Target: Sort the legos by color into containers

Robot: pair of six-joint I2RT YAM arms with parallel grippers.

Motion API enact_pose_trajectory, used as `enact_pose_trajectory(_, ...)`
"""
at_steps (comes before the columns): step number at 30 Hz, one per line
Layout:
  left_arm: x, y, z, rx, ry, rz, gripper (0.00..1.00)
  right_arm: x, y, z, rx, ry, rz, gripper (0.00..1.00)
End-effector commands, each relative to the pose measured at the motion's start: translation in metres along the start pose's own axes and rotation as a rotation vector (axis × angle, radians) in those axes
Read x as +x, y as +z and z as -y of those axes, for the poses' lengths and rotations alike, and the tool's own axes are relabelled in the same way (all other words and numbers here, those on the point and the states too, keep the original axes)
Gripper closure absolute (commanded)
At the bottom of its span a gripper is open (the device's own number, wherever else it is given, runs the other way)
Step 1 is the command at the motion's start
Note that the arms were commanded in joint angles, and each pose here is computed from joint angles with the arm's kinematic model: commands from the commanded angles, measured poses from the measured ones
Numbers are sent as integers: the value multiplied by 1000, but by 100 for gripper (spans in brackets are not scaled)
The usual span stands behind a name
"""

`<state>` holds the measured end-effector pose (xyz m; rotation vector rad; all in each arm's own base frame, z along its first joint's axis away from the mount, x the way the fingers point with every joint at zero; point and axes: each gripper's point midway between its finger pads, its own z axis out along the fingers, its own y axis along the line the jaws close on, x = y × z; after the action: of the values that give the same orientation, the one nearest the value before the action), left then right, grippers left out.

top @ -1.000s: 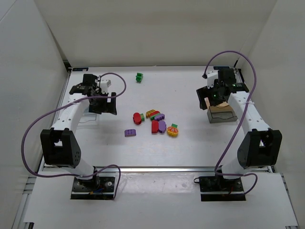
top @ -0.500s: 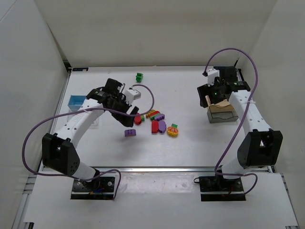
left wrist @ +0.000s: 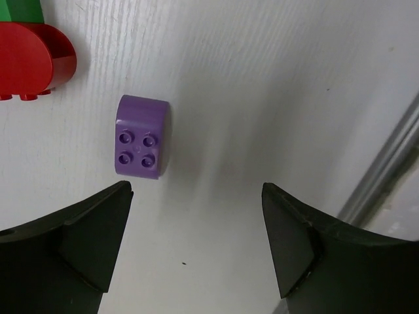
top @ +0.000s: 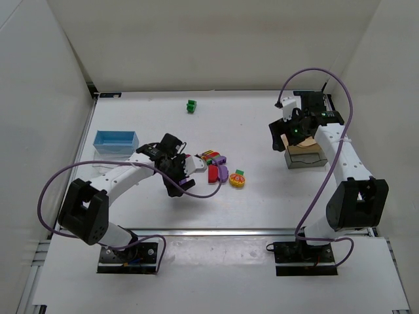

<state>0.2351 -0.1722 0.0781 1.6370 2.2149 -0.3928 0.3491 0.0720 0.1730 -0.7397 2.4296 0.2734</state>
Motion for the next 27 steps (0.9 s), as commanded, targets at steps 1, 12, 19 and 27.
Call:
enact_pose_trajectory(1, -16, -1, -24, -121, 184, 74, 9, -8, -12, -3, -11, -28, 30, 7)
enact_pose_trajectory(12, -22, 33, -38, -108, 287, 105, 9, -3, -11, -4, -30, -42, 3, 6)
enact_pose_trajectory(19, -15, 43, -41, -78, 279, 85, 9, -1, -10, -3, -26, -52, -10, 6)
enact_pose_trajectory(27, -1, 47, -60, -87, 216, 58, 9, 2, -7, -2, -29, -52, -23, 6)
